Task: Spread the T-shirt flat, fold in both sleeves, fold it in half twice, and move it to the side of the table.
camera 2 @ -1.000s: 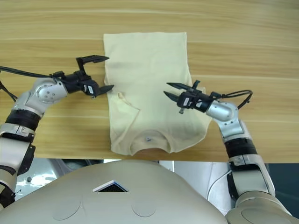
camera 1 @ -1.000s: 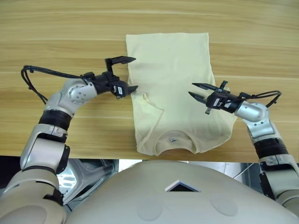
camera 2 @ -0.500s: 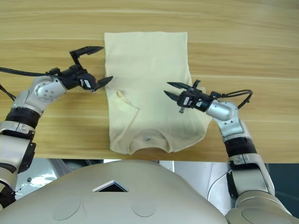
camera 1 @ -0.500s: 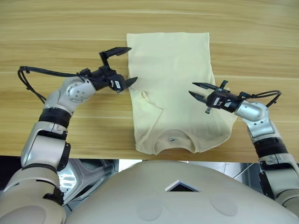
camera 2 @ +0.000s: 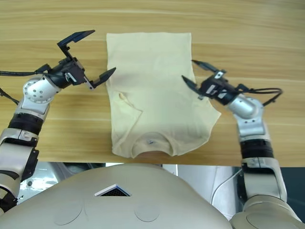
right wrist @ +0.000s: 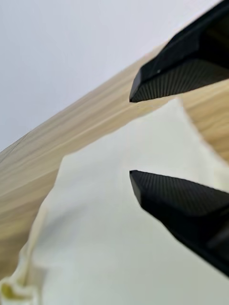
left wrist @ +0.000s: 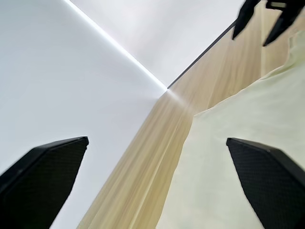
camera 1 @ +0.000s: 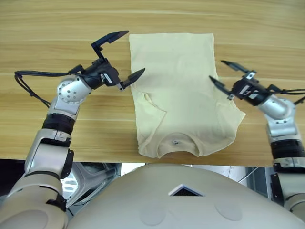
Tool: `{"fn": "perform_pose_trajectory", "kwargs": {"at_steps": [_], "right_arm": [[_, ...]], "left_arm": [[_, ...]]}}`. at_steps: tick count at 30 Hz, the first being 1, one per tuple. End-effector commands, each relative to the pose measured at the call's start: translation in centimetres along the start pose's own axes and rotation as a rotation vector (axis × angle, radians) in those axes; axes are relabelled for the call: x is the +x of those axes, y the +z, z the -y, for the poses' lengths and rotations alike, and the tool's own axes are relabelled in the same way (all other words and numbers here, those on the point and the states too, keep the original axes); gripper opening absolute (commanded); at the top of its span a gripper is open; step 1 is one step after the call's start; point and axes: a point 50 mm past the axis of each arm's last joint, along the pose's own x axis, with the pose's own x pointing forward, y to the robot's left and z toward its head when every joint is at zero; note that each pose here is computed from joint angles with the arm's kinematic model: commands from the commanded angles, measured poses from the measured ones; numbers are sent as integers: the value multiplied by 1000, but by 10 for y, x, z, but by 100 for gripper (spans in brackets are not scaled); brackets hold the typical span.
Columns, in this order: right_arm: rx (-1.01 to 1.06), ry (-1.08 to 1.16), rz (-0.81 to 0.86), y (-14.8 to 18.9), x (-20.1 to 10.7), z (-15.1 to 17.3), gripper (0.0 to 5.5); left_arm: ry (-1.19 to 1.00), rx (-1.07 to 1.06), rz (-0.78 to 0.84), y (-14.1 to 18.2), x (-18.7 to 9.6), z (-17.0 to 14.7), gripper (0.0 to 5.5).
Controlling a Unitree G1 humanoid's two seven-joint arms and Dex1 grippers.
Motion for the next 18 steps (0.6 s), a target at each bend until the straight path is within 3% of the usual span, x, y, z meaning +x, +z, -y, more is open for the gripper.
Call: {"fn": "perform_pose_trajectory", "kwargs": {"at_steps": [1,8,18], "right_arm": [[-79,42,-210,-18,-51,8,280],[-68,168,-403,-29,-104,-7,280],[24,339,-454,-37,-115,-48,280]], "left_arm": [[-10,20,-42,-3,-10,-2,540],[-23,23,-81,-5,-20,4,540],[-36,20,-94,-6,-21,10,540]]}}
